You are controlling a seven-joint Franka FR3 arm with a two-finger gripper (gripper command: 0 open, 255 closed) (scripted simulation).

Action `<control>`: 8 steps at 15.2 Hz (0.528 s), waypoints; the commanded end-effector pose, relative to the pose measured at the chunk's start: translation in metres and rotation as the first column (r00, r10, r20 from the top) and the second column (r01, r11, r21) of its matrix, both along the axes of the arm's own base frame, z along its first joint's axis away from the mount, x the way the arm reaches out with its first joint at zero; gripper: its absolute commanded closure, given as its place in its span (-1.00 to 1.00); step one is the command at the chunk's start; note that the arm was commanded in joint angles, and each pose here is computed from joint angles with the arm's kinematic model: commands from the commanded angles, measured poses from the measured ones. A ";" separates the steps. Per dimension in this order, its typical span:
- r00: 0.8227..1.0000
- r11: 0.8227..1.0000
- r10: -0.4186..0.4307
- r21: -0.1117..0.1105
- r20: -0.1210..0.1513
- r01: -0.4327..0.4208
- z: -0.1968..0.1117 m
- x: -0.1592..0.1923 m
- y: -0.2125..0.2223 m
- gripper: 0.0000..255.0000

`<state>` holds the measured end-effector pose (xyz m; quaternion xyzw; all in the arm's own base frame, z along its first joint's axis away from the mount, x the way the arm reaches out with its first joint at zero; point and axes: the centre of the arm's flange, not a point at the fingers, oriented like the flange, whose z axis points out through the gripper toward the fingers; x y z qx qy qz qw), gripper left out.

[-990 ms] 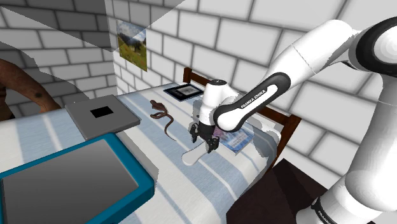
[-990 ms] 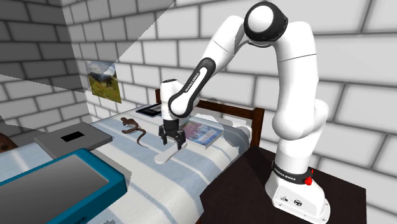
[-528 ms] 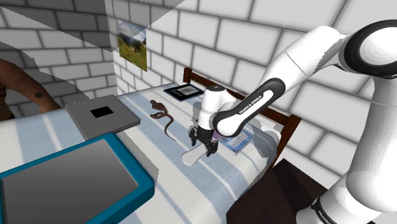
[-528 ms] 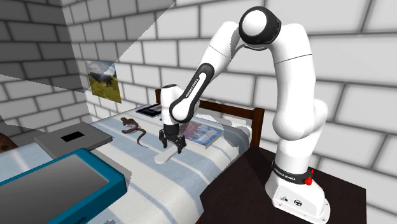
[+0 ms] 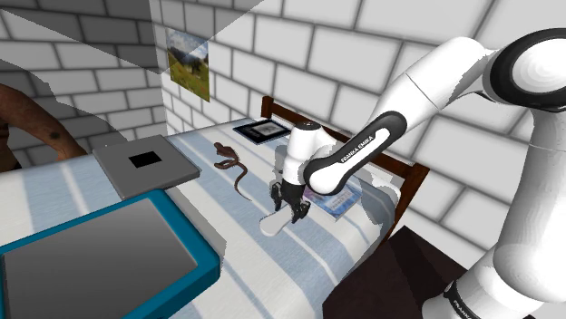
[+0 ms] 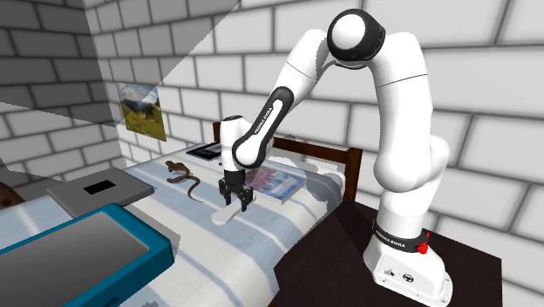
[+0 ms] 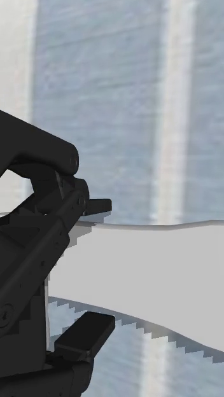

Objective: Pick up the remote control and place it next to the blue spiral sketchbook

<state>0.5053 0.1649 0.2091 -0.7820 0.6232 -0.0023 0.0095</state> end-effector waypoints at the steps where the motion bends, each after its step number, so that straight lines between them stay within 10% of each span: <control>1: 1.000 1.000 0.000 0.000 0.000 0.000 0.000 0.000 0.000 1.00; 8: 1.000 1.000 0.000 0.000 0.000 0.000 0.010 0.000 0.000 1.00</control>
